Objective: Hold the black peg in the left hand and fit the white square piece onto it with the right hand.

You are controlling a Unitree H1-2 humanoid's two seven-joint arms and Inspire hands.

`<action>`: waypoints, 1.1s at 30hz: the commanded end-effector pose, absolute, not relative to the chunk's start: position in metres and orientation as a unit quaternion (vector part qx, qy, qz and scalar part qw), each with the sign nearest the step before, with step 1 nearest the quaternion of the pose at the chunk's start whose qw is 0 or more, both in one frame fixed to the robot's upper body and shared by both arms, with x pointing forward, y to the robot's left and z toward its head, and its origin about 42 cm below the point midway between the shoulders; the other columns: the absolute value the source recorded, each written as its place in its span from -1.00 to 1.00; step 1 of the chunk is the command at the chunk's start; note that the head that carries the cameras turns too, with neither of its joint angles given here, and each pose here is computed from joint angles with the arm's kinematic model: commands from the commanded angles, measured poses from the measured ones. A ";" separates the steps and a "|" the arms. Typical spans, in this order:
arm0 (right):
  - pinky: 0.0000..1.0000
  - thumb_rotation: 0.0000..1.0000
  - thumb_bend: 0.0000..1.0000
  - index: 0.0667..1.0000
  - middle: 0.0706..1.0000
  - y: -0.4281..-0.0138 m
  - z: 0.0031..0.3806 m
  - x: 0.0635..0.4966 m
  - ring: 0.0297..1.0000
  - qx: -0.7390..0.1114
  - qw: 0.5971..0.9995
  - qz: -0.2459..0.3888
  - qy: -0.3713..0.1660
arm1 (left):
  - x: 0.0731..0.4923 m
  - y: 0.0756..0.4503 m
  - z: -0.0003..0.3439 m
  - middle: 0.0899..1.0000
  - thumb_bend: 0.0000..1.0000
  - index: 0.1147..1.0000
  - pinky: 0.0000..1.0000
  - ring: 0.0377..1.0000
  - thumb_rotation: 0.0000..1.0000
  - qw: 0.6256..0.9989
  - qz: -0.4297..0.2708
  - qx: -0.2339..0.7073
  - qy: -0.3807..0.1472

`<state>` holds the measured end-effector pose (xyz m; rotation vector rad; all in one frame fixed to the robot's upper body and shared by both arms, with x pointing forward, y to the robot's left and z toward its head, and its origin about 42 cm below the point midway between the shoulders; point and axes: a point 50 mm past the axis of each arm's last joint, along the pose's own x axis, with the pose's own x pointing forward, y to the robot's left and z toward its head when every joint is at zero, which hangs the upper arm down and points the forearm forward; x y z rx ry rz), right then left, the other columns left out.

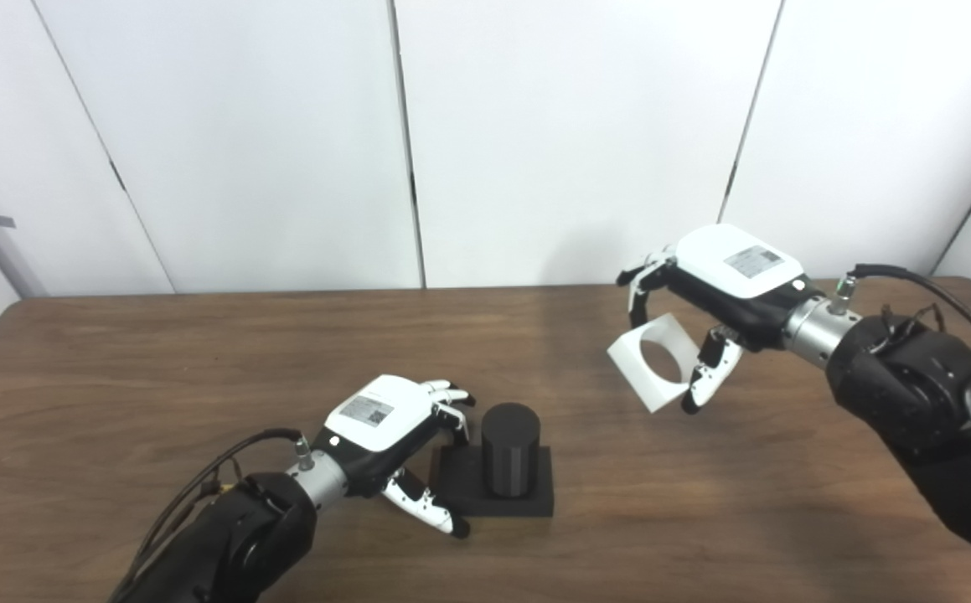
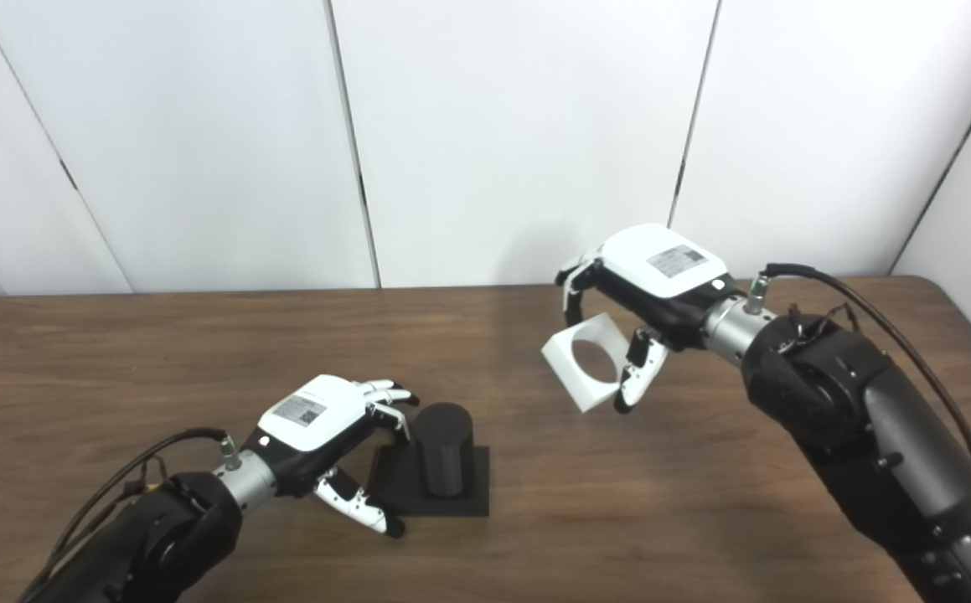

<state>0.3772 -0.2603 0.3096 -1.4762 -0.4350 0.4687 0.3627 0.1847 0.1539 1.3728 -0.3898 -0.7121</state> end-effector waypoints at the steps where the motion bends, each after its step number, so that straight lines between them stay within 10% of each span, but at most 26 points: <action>1: 0.52 -0.73 0.04 -0.12 0.57 -0.253 0.341 0.378 0.65 -0.661 0.686 0.189 -0.239 | 0.351 0.182 0.122 0.76 0.04 -0.16 0.68 0.83 -0.85 0.663 -0.365 0.642 -0.127; 33: 0.52 -0.72 0.03 -0.12 0.56 -0.174 0.338 0.372 0.64 -0.602 0.688 0.278 -0.294 | 0.350 0.171 0.125 0.75 0.04 -0.16 0.68 0.83 -0.84 0.662 -0.364 0.642 -0.131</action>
